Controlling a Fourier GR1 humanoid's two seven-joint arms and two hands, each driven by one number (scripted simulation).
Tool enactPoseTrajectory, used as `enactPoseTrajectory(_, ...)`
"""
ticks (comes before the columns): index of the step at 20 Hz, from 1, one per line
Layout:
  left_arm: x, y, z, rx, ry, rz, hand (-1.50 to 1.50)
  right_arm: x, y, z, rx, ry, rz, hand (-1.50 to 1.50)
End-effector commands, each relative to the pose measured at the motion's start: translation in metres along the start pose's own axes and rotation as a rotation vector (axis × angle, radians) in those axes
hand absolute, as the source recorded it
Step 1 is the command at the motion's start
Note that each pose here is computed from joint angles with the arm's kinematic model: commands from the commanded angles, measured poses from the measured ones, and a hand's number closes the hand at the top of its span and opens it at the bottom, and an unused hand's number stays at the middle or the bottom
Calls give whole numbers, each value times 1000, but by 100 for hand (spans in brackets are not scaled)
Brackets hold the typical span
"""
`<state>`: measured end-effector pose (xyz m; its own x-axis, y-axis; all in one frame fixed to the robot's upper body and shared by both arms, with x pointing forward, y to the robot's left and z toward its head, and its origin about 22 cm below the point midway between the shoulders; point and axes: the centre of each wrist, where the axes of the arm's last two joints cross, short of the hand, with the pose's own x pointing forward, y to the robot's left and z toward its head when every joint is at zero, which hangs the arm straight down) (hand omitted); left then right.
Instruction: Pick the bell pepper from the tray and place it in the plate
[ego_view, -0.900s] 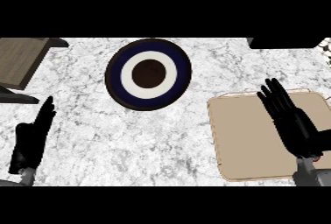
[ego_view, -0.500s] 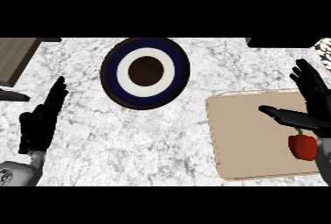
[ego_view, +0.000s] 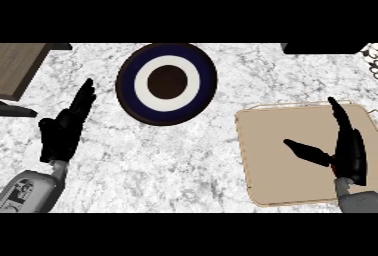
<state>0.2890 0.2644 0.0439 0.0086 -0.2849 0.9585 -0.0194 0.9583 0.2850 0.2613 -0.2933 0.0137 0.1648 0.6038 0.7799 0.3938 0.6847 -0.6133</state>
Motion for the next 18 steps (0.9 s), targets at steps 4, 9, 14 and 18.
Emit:
enactPoseTrajectory(4,3,-11,-11,-9,18,16,0,18,-17,14,-170,-93,237,-150)
enactPoseTrajectory(9,10,6,-13,-16,19,8,0,57,-67,16,-126,19,410,-150)
enactPoseTrajectory(14,-11,4,-6,-6,22,1,0,84,-89,21,72,236,571,-150)
enactPoseTrajectory(18,-5,-16,-18,-3,-3,3,0,113,-105,18,133,317,612,-150)
